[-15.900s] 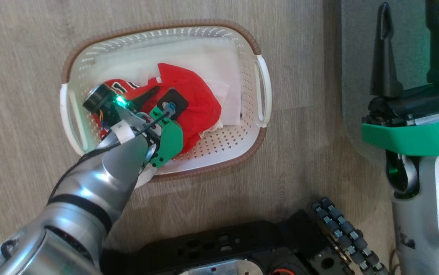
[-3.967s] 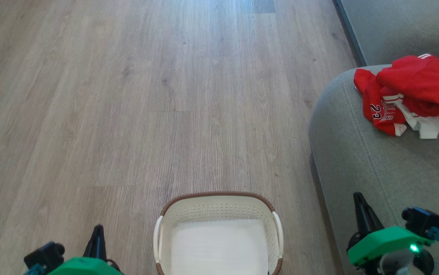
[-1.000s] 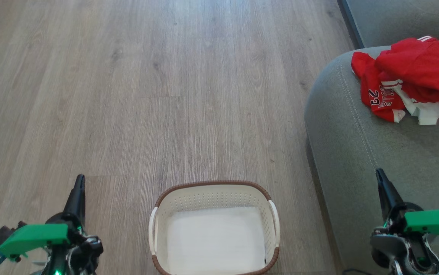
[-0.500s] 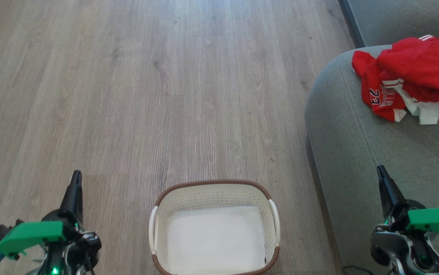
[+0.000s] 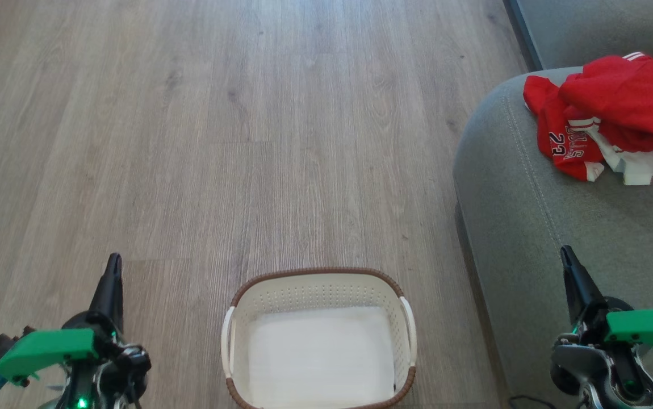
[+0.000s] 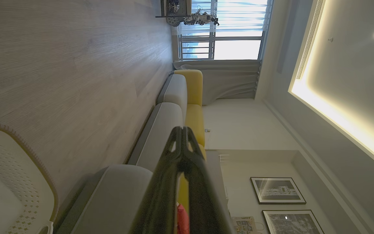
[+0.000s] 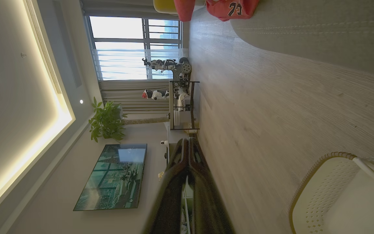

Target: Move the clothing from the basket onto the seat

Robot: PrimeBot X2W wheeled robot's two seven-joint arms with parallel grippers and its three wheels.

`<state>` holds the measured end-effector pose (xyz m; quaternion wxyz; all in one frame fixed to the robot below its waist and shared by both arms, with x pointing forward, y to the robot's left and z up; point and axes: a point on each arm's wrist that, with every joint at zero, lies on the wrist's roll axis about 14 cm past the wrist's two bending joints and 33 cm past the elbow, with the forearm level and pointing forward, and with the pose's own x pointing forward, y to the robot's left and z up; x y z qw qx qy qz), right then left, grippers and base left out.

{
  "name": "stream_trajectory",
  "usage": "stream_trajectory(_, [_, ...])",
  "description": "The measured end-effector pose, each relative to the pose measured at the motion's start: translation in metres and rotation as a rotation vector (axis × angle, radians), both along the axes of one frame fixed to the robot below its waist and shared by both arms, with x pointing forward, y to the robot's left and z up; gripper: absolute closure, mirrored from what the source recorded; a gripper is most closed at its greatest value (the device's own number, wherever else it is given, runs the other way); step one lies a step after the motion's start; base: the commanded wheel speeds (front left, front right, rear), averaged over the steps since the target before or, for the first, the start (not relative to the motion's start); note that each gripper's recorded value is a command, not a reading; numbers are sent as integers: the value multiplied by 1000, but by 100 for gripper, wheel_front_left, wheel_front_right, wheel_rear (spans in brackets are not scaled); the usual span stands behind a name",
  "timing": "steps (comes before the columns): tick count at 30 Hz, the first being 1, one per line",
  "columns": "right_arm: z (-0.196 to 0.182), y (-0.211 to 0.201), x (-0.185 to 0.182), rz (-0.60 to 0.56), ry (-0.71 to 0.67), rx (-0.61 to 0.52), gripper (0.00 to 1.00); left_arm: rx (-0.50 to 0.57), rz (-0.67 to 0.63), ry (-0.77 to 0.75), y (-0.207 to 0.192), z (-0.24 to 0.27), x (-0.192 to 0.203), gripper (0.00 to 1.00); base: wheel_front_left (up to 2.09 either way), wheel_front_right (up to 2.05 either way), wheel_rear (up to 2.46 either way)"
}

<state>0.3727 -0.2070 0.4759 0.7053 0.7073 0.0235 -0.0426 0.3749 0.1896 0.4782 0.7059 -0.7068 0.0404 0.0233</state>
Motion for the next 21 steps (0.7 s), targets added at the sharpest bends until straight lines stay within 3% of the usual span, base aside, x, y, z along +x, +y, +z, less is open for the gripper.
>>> stream_trajectory(21, [0, 0, 0, 0, 0, 0, 100, -1, 0, 0, 0, 0, 0, 100, 0, 0, 0])
